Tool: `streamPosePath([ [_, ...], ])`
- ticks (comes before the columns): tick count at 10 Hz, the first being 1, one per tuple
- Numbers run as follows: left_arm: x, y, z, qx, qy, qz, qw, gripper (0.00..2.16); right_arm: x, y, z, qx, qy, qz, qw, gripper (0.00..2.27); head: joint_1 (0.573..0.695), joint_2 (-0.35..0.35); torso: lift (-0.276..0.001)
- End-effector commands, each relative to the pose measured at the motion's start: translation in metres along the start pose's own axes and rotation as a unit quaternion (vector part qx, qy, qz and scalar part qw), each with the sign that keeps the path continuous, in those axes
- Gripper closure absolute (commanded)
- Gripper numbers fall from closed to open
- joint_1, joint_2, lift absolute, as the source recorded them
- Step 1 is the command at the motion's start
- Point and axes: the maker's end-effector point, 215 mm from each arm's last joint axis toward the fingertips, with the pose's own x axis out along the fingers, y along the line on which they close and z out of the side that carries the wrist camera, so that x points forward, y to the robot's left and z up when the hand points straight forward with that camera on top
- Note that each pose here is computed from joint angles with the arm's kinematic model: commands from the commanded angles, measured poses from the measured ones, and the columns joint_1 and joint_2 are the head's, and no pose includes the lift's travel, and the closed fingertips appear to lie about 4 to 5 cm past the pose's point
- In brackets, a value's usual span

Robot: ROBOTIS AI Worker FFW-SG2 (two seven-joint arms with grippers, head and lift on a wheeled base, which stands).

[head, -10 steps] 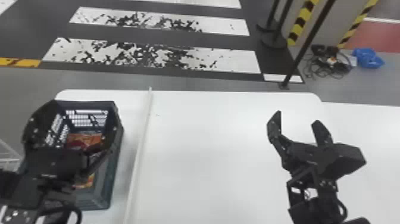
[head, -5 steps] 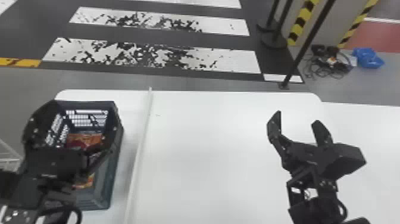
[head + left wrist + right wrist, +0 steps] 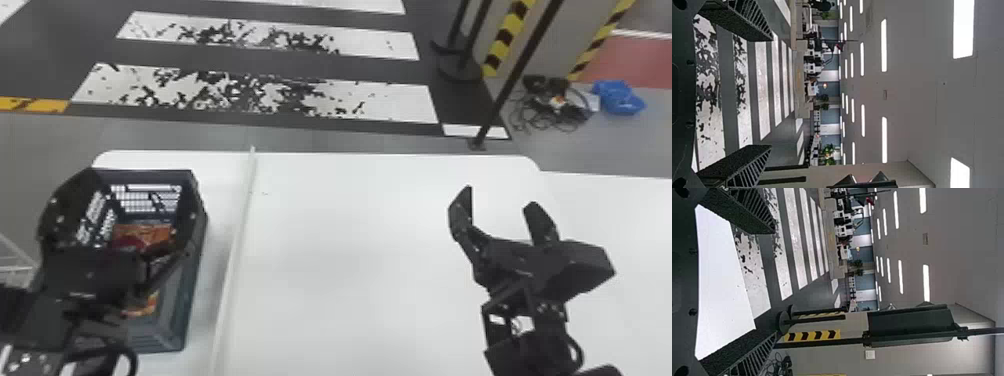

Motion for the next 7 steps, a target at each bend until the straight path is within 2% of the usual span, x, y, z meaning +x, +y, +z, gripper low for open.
streamPosePath([
  [1,0.0000,0.0000,0.0000,0.000,0.000,0.000,1.0000,0.00,0.0000,0.0000,0.0000,0.000,0.000,0.000,1.000,0.00,0.695,-0.096,-0.029],
  [7,0.0000,0.0000,0.0000,0.000,0.000,0.000,1.0000,0.00,0.0000,0.0000,0.0000,0.000,0.000,0.000,1.000,0.00,0.695,-0.096,-0.029],
])
